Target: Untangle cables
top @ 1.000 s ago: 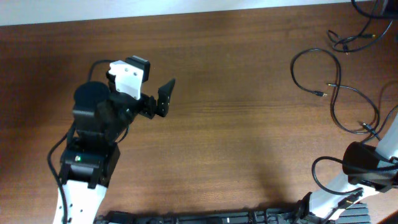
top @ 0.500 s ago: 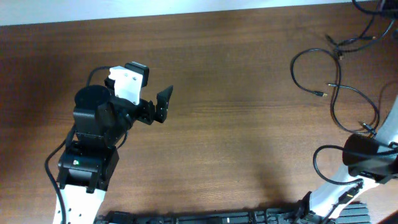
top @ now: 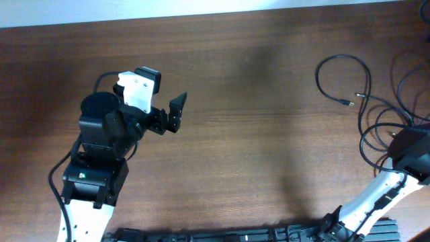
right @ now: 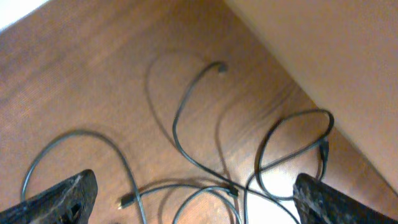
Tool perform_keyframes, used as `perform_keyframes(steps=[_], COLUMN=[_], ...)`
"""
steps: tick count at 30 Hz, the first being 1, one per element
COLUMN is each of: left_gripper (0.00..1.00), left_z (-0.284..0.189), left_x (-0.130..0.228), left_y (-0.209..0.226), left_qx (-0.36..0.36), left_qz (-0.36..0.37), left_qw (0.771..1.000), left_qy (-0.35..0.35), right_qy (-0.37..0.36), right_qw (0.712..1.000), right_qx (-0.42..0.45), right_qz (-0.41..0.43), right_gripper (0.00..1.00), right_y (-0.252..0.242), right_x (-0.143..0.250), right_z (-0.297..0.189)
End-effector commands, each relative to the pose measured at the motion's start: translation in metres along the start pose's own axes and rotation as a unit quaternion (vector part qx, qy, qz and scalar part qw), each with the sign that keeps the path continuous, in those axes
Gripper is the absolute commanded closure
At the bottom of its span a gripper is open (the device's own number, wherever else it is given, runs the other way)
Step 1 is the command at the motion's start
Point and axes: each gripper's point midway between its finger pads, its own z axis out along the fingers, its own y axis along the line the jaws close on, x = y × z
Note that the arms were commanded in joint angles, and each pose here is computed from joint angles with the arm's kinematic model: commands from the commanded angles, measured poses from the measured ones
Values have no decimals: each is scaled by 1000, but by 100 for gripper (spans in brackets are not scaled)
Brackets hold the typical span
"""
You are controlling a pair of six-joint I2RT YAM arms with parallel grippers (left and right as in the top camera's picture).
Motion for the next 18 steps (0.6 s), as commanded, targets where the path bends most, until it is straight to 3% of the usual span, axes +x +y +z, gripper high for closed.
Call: perform_keyframes(steps=[1, 3, 6, 11, 18], left_gripper=[1, 1, 1, 1, 1], left_z=[-1, -1, -1, -1, -1], left_x=[-2, -2, -2, -2, -2], left_y=[1, 1, 1, 1, 1], left_qx=[-4, -4, -4, -4, -4], left_qz=[-4, -4, -4, -4, -4], left_qw=[1000, 1000, 1000, 1000, 1000], left_qy=[-2, -2, -2, -2, -2], right_qy=[14, 7, -18, -17, 12], right_qw=[999, 986, 959, 936, 917], right_qx=[-38, -157, -279, -331, -360], right_qz=[1, -49, -56, -121, -170], right_gripper=[1, 1, 1, 1, 1], right_y=[9, 47, 81, 133, 173], right_x=[7, 10, 15, 58, 89], right_z=[-5, -30, -95, -184, -203])
